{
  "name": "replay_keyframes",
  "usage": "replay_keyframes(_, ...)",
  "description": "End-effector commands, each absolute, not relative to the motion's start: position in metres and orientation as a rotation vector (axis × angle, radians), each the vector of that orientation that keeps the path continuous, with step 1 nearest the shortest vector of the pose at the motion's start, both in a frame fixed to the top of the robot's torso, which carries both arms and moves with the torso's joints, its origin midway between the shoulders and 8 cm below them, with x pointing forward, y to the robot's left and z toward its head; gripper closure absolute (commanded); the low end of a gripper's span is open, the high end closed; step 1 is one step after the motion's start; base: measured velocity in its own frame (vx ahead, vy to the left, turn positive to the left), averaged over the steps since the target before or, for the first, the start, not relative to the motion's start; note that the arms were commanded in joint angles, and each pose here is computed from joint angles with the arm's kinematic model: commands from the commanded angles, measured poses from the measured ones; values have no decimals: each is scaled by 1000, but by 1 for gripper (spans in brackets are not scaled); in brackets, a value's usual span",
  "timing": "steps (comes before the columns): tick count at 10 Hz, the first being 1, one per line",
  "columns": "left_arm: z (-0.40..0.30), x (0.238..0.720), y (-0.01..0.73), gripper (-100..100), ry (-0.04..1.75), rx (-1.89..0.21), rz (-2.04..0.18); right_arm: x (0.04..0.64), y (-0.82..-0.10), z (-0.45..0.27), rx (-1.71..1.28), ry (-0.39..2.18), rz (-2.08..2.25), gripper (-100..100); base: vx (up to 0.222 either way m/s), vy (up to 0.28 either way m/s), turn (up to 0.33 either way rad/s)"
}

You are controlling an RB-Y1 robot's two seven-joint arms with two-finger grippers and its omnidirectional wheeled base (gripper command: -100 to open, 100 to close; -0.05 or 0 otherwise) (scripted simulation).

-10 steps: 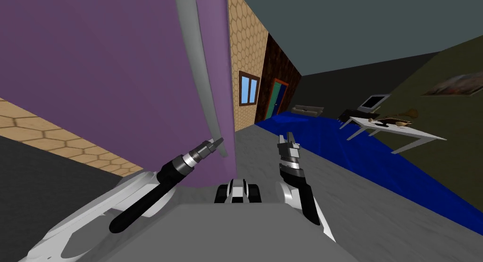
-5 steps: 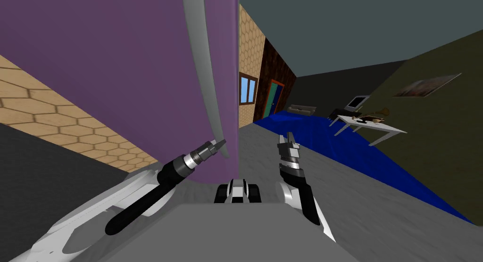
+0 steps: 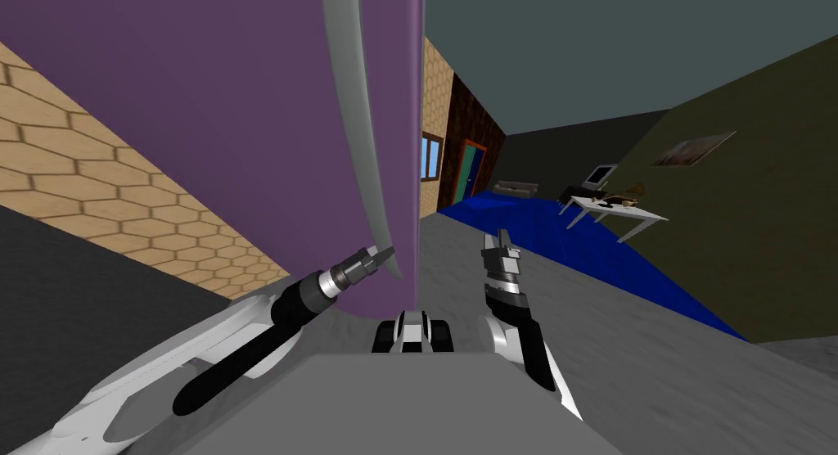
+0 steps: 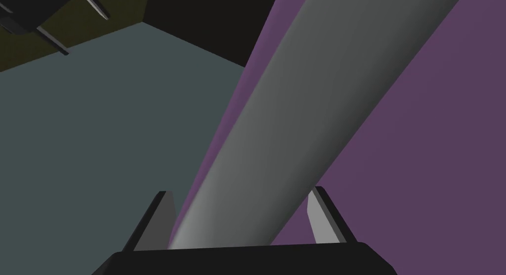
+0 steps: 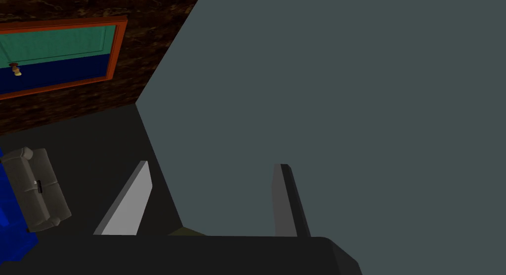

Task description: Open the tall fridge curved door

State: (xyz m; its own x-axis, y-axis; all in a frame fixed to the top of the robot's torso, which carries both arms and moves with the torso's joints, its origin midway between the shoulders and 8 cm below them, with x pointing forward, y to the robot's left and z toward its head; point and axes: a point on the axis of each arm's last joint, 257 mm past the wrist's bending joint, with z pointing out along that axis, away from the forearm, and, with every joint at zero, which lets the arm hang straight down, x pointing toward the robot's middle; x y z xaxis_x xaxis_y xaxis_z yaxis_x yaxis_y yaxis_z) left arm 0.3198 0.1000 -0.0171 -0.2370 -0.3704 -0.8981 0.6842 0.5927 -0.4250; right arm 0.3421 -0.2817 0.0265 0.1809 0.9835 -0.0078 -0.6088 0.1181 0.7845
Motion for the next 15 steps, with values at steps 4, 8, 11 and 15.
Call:
replay_keyframes(4, -12, 302, 83, 100, 1498, 356, -1092, 342, -282, 26, 743, 629, 1284, 0, -214, 150, -72)
replay_keyframes(8, -3, 297, 78, -100, 1496, 410, -1132, 342, -282, 26, 743, 629, 1284, 0, -188, 118, -67)
replay_keyframes(11, 14, 303, 80, -100, 1498, 424, -1140, 342, -282, 26, 744, 629, 1284, 0, 9, -47, 57)
replay_keyframes(15, 37, 307, 81, -100, 1500, 443, -1151, 342, -282, 26, 744, 629, 1284, 0, -5, -34, 43)
